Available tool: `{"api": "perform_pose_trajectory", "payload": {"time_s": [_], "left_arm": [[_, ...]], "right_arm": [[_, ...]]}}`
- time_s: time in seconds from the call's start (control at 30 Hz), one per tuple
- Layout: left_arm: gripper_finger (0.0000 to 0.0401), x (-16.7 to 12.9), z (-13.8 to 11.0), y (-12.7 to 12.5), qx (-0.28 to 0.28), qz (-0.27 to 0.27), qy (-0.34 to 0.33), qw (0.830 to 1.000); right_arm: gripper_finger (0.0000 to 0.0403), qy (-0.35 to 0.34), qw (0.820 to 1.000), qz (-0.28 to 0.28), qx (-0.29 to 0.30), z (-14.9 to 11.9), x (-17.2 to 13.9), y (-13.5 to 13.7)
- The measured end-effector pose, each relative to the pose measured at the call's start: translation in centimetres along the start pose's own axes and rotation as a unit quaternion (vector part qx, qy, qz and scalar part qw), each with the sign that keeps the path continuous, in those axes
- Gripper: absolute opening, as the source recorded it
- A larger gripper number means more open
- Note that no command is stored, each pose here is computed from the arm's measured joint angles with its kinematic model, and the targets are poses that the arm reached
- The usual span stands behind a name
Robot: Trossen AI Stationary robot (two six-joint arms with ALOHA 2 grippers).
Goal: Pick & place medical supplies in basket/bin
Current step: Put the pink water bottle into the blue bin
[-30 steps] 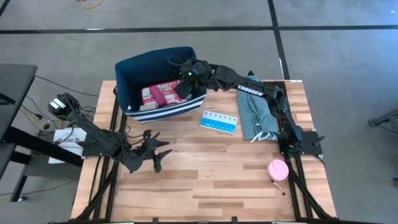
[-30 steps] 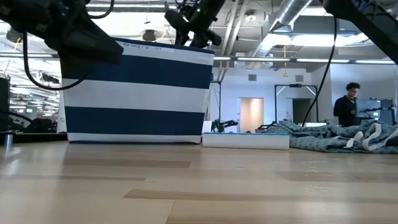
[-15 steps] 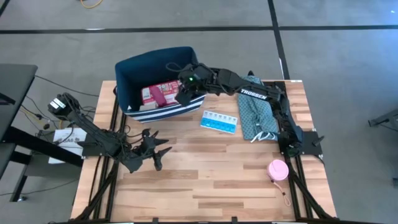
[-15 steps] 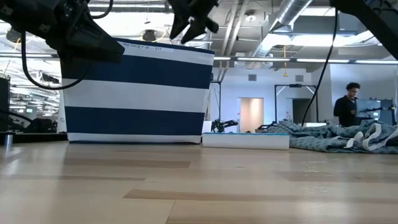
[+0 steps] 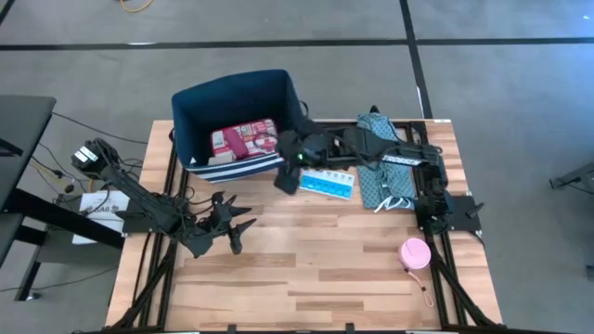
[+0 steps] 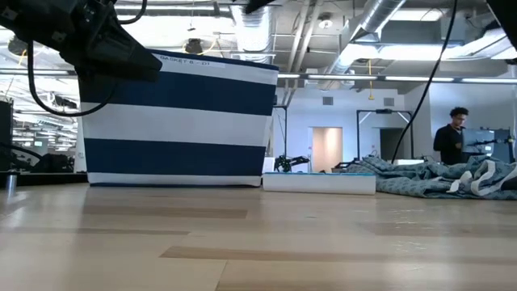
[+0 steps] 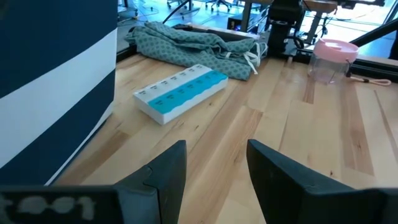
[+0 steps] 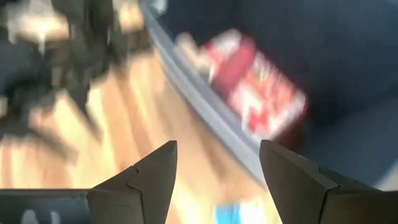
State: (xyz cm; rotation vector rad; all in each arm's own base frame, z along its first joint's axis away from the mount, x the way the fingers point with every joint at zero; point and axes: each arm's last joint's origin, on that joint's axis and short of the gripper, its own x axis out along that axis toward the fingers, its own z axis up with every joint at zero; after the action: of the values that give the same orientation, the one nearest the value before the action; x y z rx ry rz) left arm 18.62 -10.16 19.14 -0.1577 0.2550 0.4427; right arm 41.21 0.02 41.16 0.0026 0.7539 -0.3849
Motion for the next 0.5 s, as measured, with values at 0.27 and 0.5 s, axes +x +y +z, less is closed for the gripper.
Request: {"api": "perform_pose_trajectory", "payload": {"time_s": [0.27,0.5], "left_arm": [[0.0157,0.0,0.0,0.0,-0.001,-0.002,0.001,1.000],[0.0157,0.0,0.0,0.0,-0.004,-0.005,0.004,1.000]], "right_arm": [[0.0223,0.197,0.979,-0.039,0.047,-5.0,-2.3,2.7],[0.0226,0.237,0.970,-0.033,0.038,-7.8,-1.8,6.5]]}}
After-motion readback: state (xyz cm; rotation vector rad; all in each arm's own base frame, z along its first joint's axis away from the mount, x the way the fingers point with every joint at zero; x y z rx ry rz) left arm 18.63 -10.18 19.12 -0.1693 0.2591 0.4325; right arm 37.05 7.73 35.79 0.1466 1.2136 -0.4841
